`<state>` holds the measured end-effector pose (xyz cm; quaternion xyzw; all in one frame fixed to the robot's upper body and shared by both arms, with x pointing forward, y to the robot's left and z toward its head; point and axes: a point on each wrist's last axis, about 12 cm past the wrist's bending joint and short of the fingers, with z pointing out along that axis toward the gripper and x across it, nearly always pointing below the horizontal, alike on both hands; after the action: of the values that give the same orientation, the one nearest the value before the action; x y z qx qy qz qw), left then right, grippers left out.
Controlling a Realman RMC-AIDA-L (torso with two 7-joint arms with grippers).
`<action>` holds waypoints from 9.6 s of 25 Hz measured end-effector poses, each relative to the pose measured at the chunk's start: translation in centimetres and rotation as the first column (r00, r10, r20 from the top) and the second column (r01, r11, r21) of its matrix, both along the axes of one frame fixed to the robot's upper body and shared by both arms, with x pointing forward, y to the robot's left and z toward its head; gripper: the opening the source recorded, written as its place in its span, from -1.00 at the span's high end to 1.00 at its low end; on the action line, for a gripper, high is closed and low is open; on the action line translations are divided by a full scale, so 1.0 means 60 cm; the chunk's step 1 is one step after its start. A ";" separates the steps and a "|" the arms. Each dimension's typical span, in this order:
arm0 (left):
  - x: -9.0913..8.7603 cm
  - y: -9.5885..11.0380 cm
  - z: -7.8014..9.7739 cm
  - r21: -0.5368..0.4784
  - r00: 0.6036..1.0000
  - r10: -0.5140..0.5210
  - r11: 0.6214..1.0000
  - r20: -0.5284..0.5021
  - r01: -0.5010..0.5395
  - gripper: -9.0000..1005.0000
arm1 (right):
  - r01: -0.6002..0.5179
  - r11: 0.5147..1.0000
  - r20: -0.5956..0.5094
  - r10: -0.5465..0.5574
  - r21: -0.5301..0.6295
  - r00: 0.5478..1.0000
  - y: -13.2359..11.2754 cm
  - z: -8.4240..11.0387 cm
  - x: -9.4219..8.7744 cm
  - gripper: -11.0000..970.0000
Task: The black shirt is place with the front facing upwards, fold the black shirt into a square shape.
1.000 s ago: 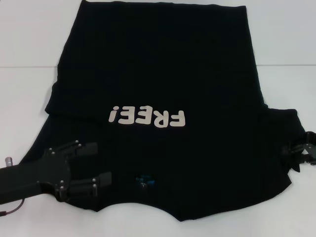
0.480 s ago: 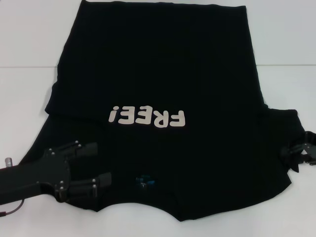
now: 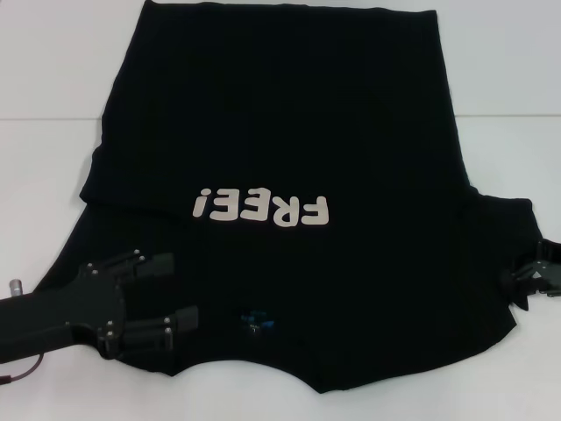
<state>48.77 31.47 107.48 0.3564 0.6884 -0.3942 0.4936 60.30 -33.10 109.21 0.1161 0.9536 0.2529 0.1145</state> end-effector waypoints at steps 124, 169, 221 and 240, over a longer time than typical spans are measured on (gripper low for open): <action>0.072 0.153 0.054 0.213 0.280 0.420 0.806 -0.863 -0.553 -0.77 | -0.569 0.763 0.794 0.535 -0.307 0.288 0.072 -0.066 -0.122 -0.93; 0.098 0.152 0.012 0.347 0.144 0.522 0.723 -0.841 -0.597 -0.77 | -0.568 0.762 0.790 0.539 -0.311 0.292 0.073 -0.070 -0.125 -0.92; 0.123 0.119 0.012 0.312 0.291 0.535 0.767 -0.793 -0.560 0.91 | -0.512 0.856 0.687 0.413 -0.069 0.598 0.013 -0.003 -0.099 -0.91; 0.128 0.113 0.022 0.295 0.351 0.527 0.791 -0.775 -0.536 0.91 | -0.282 0.951 0.078 0.273 0.131 0.959 -0.052 0.080 -0.067 -0.88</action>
<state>56.45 38.26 108.79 -0.1170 0.9107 -0.3351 0.2115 56.25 -36.21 113.99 -0.0188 0.9364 0.3364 0.0976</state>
